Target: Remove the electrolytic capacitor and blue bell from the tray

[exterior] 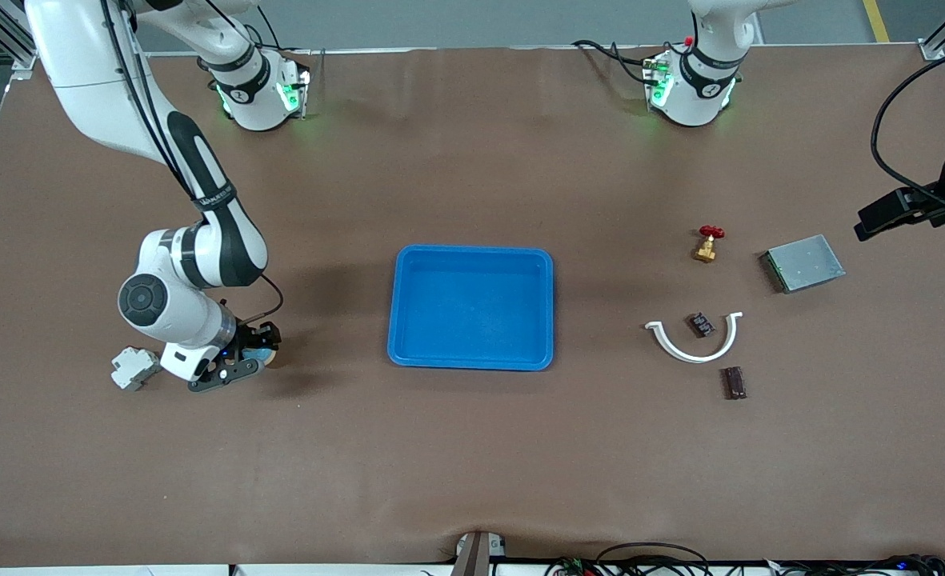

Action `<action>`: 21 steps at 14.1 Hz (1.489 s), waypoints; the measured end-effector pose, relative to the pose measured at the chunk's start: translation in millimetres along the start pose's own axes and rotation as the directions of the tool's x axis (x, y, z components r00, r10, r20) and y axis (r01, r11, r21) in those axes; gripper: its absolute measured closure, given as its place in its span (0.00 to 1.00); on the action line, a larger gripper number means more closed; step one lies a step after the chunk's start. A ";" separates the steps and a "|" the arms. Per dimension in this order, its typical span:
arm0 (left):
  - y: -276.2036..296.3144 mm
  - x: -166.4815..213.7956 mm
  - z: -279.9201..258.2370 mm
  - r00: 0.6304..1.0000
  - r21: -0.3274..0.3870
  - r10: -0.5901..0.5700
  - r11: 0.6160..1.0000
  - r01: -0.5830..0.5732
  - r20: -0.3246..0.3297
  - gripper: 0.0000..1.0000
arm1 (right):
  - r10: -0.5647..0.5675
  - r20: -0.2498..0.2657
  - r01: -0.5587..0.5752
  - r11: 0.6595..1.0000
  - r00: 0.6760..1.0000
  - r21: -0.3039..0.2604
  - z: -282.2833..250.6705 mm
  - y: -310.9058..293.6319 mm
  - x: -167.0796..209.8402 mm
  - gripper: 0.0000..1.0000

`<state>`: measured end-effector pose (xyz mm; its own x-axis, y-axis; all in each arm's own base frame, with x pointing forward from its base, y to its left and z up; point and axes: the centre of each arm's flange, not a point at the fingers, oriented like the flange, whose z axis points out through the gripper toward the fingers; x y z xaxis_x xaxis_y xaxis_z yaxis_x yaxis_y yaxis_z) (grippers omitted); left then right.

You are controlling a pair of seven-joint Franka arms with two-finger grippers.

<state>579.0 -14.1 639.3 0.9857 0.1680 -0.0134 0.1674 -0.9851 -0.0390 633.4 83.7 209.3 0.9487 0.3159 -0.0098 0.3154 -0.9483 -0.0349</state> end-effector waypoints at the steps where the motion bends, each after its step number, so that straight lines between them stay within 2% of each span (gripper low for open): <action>1: 1.7 -0.8 -3.0 1.000 -0.001 0.003 1.000 -0.003 -0.006 0.00 | 0.000 -0.001 0.000 1.000 1.000 -0.001 1.8 0.1 0.6 0.32; 2: 2.4 -2.2 -5.0 1.000 -0.001 0.005 1.000 -0.005 -0.006 0.00 | -0.001 -0.007 0.001 1.000 1.000 -0.002 3.6 0.4 1.7 0.32; 5: 1.3 -14.1 -7.0 0.999 -0.007 0.005 1.000 -0.005 0.050 0.00 | -0.016 -0.012 0.016 1.000 1.000 -0.005 12.7 1.1 2.8 0.32; 9: 7.4 -20.3 -7.5 0.998 -0.011 0.041 0.999 -0.041 0.053 0.00 | -0.021 -0.011 0.021 1.000 1.000 -0.007 21.1 1.6 2.5 0.32; 13: -6.2 -25.2 -2.8 0.988 -0.009 0.149 0.989 -0.149 0.042 0.00 | -0.022 -0.010 0.022 1.000 1.000 -0.007 22.3 1.7 2.4 0.32; 15: -12.8 -29.2 -1.8 0.987 -0.005 0.158 0.987 -0.158 0.042 0.00 | -0.022 -0.009 0.022 1.000 1.000 -0.007 22.6 2.0 2.2 0.17; 16: -12.4 -31.7 -1.9 0.987 -0.001 0.159 0.987 -0.159 0.033 0.00 | -0.020 -0.007 0.020 1.000 1.000 -0.006 22.8 3.2 1.8 0.06; 17: -10.5 -34.5 -2.9 0.987 0.002 0.161 0.987 -0.161 0.022 0.00 | -0.017 -0.007 0.017 1.000 1.000 -0.006 22.8 5.0 1.4 0.00; 19: -8.7 -39.0 -5.3 0.987 0.005 0.163 0.987 -0.163 0.010 0.00 | -0.015 -0.003 0.015 1.000 1.000 -0.005 21.7 6.1 1.6 0.00; 21: -9.7 -39.6 -5.7 0.987 0.006 0.161 0.987 -0.161 0.006 0.00 | -0.007 0.031 0.006 1.000 1.000 0.008 15.3 4.2 1.7 0.00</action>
<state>538.4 -11.4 645.9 0.9996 0.0075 -0.0257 0.0064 -0.9991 -0.0423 636.0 80.7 193.8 0.9455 0.3230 -0.0402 0.3213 -0.9460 -0.0428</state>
